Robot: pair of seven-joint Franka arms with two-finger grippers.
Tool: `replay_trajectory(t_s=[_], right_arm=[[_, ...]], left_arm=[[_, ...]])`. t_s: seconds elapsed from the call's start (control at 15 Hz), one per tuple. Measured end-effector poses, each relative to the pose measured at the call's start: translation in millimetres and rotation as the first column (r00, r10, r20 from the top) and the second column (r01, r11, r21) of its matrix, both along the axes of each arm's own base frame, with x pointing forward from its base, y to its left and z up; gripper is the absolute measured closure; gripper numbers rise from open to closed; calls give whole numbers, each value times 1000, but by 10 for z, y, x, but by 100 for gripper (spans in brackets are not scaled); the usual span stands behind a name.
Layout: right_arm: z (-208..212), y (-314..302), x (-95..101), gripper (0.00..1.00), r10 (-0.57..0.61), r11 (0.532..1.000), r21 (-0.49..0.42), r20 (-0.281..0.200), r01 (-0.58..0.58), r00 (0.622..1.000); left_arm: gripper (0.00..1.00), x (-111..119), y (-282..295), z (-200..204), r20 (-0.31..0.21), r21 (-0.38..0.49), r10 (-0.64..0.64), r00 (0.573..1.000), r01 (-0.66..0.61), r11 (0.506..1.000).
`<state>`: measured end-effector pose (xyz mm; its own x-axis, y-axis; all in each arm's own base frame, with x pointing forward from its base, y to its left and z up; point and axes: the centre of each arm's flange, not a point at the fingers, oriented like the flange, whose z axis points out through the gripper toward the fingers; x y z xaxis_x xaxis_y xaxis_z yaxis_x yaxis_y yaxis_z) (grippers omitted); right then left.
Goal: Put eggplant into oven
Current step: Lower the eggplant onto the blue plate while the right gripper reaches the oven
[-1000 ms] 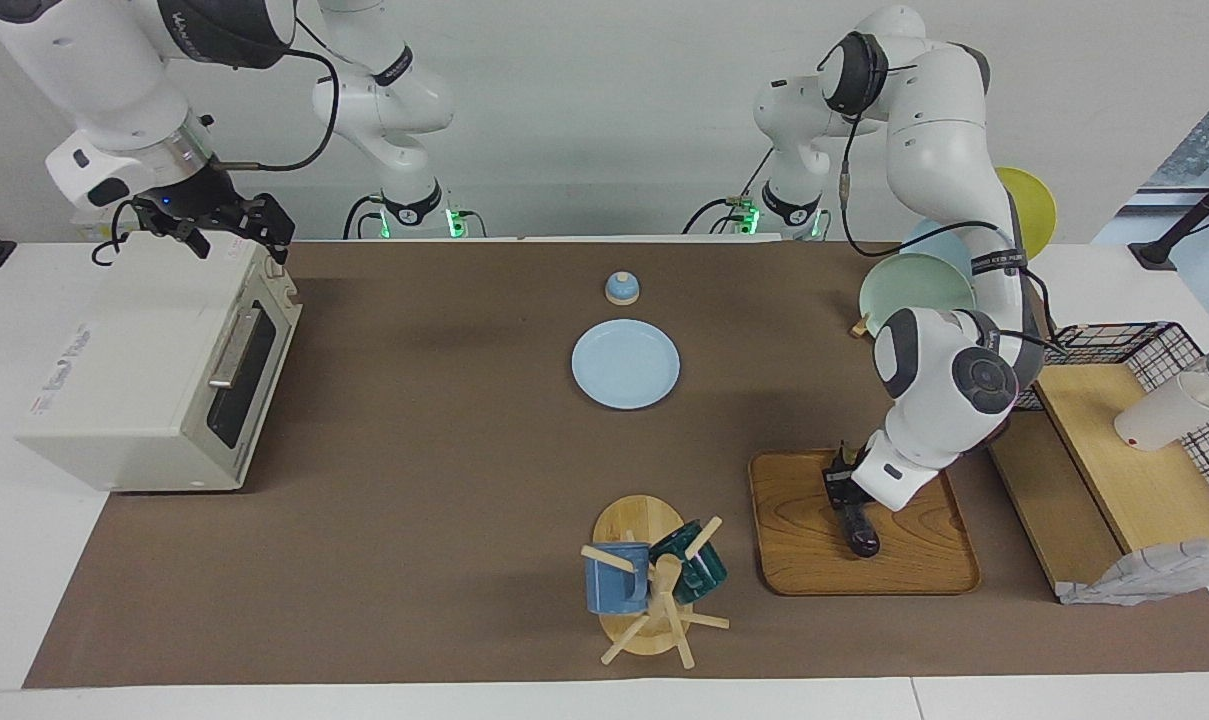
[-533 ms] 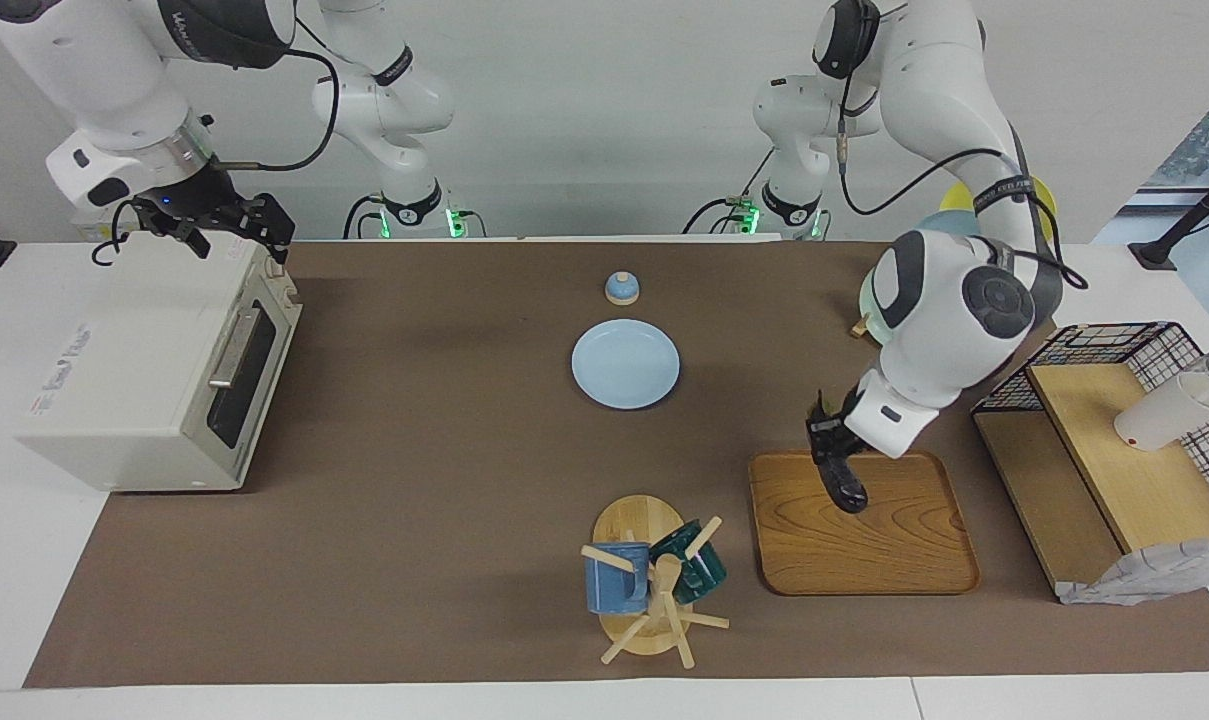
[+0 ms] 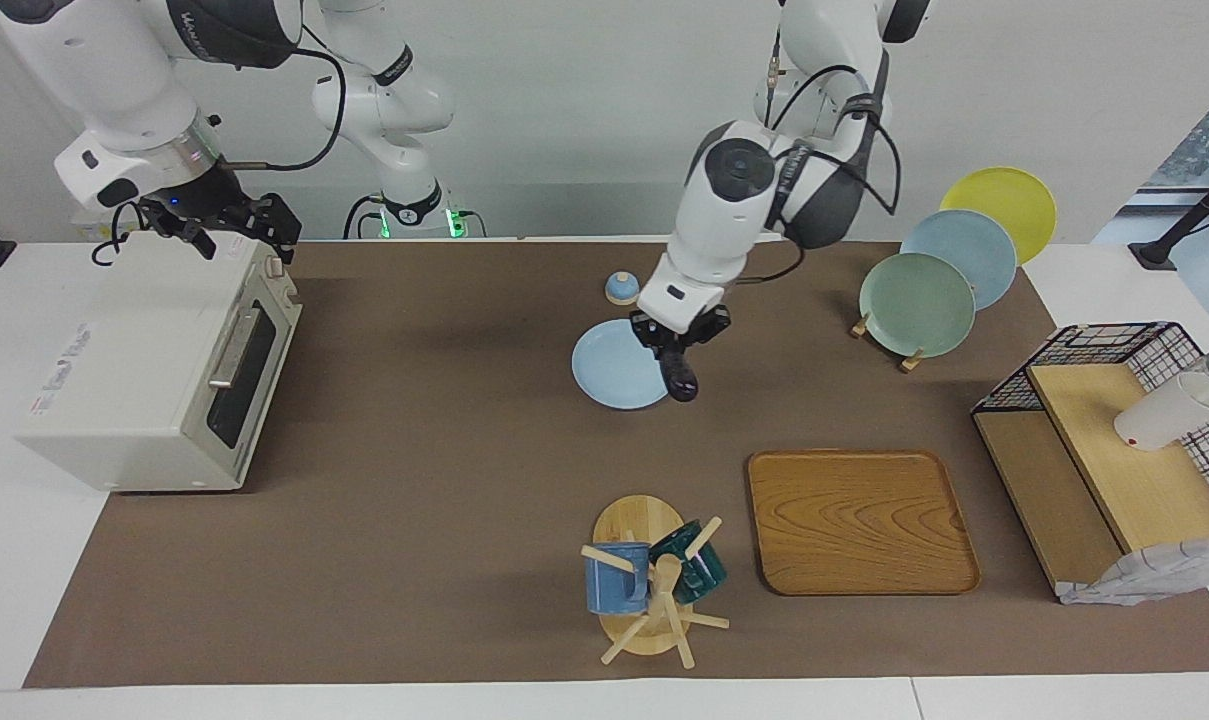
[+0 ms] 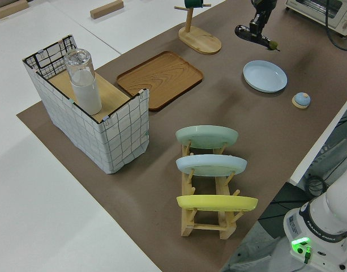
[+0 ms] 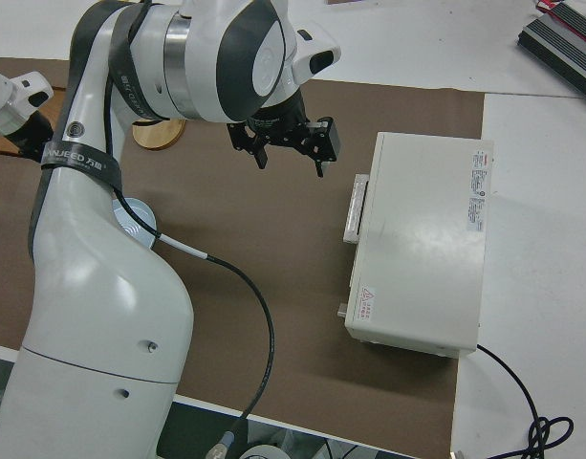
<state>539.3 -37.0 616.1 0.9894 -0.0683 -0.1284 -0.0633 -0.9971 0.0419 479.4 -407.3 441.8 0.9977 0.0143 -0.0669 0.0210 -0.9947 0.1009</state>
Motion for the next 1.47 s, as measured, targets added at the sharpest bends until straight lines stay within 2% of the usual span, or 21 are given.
replay_trajectory(t_s=[0.07,0.27,0.33,0.47,0.6,0.67,0.93,1.13,1.2,1.47], right_arm=[[-30,2,17,7,1,1000,4,18,-1,1000],[-245,-4,-39,38,24,1000,14,23,-25,999],[-345,-4,-63,52,35,999,15,43,-36,998],[-538,-2,-130,72,58,998,2,76,-58,995],[-642,-32,-195,94,110,993,-41,76,-107,991],[-685,-49,-212,99,136,990,-54,76,-132,988],[-914,-150,-247,99,212,970,-135,40,-205,977],[-1044,-212,-232,99,231,961,-172,56,-219,971],[-1088,-253,-236,99,233,960,-173,59,-220,971],[-1273,-373,-250,99,233,959,-178,53,-220,971]], left_arm=[[70,-244,-129,-163,16,-6,-11,1000,11,1000],[70,-905,-252,-712,33,0,-37,999,37,999],[70,-1035,-251,-872,32,5,-43,999,43,999],[70,-1083,-192,-1040,32,9,-39,999,39,999],[70,-1031,-146,-1076,37,6,-26,999,25,1000],[70,-1014,-136,-1074,39,5,-22,999,22,1000],[70,-958,-95,-1068,47,0,-31,998,31,1000],[70,-830,-3,-1057,63,-13,-16,998,17,1000],[65,-812,14,-1057,64,-14,-13,998,14,1000],[25,-693,110,-1033,68,-16,6,998,-5,1000]])
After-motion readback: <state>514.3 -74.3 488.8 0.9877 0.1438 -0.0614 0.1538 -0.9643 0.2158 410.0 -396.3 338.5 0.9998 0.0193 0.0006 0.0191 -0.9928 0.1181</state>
